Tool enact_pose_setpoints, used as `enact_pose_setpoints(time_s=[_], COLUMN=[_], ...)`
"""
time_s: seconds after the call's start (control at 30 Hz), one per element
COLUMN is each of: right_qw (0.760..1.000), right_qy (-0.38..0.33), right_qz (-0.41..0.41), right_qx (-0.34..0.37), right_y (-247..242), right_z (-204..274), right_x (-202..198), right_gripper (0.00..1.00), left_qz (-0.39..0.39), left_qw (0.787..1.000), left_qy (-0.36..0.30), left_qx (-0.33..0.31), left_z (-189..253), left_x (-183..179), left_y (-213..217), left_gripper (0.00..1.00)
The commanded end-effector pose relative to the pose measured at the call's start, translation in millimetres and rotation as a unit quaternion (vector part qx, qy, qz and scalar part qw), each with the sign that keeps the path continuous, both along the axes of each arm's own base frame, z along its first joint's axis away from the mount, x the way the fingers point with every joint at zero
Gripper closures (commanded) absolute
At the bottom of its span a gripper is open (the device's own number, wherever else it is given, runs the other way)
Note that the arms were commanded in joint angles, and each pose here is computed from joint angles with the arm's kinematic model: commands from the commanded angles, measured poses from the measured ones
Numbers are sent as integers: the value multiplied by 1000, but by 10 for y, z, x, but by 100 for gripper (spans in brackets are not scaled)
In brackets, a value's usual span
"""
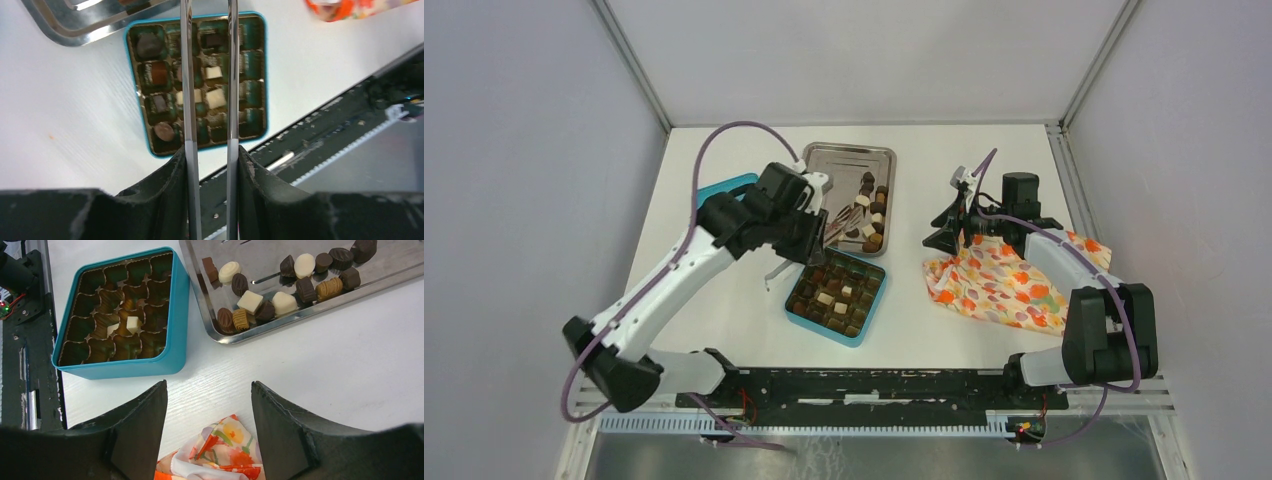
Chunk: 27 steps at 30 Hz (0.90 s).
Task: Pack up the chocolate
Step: Place the fake chocolate in the packing box.
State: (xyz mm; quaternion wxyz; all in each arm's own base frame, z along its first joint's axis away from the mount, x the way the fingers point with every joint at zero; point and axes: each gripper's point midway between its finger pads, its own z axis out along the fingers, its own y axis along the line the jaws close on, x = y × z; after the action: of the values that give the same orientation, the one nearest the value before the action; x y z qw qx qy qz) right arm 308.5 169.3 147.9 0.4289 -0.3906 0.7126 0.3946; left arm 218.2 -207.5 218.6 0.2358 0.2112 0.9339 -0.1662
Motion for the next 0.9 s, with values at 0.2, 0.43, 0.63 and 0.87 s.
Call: enact_pose_setpoints(time_s=[0.2,0.43,0.63,0.87], right_qw=[1000,1000,993,987], right_qy=[-9,-3,-32,-59], right_qz=[8,17,93,139], right_qx=[11,-1,-67,-57], right_y=[20,5,-86,-28], right_z=[52,-16,-4,197], right_x=[18,4,-123,-32], right_gripper=[32,32,32,32], left_qz=[13,-26,-59,-55], left_qw=[992,993,992,992], left_qy=[60,78,61,83], left_qx=[-107,-85,-90,-75], left_z=[244,226,212,179], left_x=[-850,-1059,-1112,-1301], left_y=[-41,-61,-38,155], left_gripper=[98,98,98,98])
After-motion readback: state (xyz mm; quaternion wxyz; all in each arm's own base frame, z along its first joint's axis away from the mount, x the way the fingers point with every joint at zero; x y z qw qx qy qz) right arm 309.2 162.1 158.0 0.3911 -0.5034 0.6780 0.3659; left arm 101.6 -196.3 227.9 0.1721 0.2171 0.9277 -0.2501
